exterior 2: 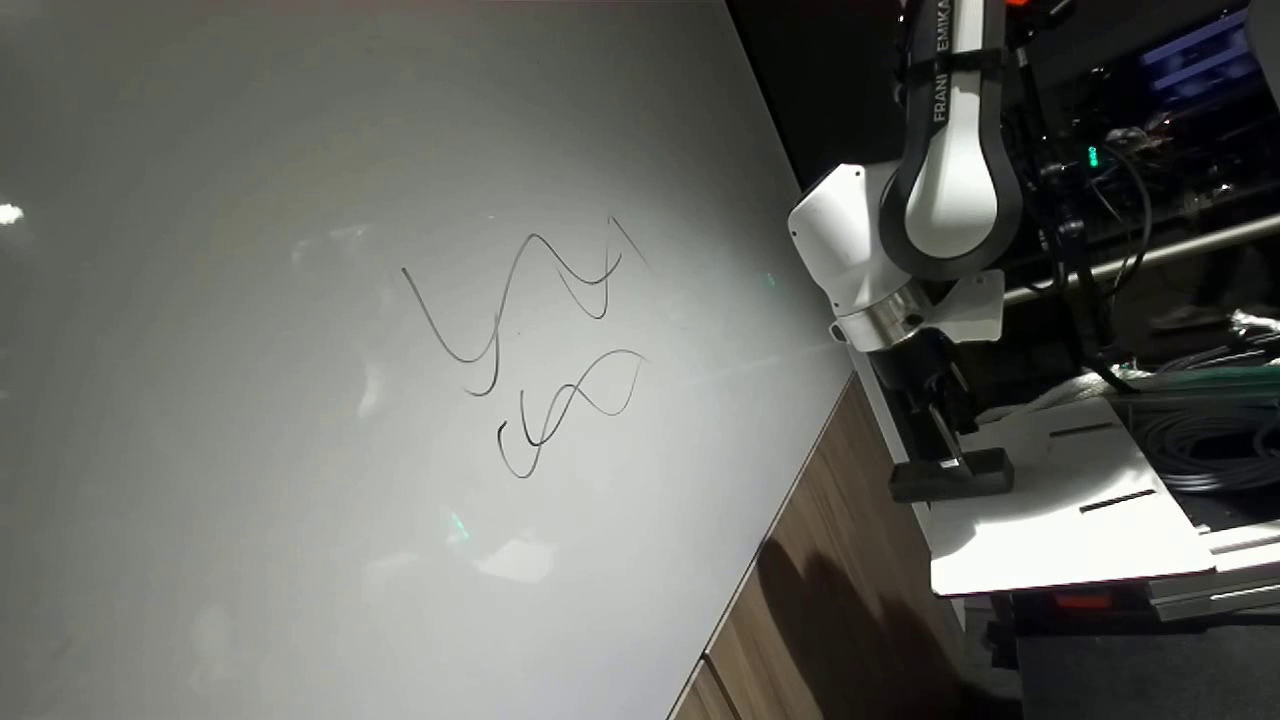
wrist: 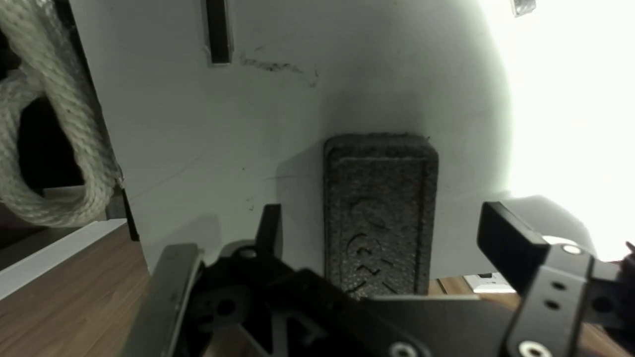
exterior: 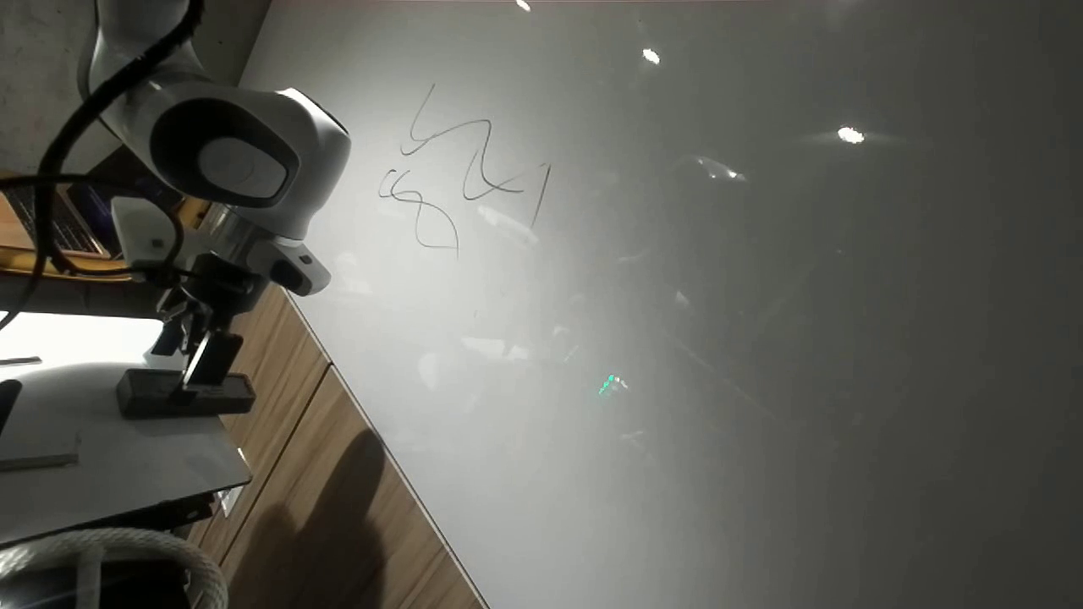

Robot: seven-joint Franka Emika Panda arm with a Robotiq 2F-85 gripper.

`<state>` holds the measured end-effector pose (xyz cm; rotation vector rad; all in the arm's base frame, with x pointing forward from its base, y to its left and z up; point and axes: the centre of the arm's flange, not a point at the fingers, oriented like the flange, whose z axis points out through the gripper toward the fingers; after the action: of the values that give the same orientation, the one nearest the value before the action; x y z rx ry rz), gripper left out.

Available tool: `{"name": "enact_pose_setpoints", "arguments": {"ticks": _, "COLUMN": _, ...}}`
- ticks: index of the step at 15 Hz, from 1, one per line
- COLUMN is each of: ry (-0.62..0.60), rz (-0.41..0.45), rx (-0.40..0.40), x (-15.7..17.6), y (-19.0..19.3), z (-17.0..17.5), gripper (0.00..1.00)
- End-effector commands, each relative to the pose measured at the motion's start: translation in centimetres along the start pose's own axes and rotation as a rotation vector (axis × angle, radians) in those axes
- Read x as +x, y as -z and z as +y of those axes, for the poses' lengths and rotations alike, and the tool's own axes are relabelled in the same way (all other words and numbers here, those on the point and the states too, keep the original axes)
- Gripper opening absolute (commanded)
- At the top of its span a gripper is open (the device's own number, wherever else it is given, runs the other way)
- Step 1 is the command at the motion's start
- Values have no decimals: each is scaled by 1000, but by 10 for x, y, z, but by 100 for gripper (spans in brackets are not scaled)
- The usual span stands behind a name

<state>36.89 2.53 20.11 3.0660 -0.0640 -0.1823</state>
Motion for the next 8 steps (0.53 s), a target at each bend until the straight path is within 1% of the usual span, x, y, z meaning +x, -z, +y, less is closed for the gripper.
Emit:
{"name": "enact_pose_setpoints", "arguments": {"ticks": 1, "ry": 18, "rz": 12, "rx": 5, "x": -4, "y": -8, "z": 4, "gripper": 100}}
{"name": "enact_pose_setpoints", "arguments": {"ticks": 2, "ry": 20, "rz": 10, "rx": 5, "x": -4, "y": -8, "z": 4, "gripper": 99}}
{"name": "enact_pose_setpoints", "arguments": {"ticks": 3, "ry": 22, "rz": 8, "rx": 5, "x": -3, "y": -9, "z": 4, "gripper": 83}}
{"name": "enact_pose_setpoints", "arguments": {"ticks": 4, "ry": 22, "rz": 6, "rx": 5, "x": -3, "y": -10, "z": 4, "gripper": 74}}
{"name": "enact_pose_setpoints", "arguments": {"ticks": 5, "ry": 23, "rz": 5, "rx": 5, "x": -3, "y": -11, "z": 5, "gripper": 72}}
{"name": "enact_pose_setpoints", "arguments": {"ticks": 8, "ry": 26, "rz": 3, "rx": 6, "x": -3, "y": -11, "z": 5, "gripper": 48}}
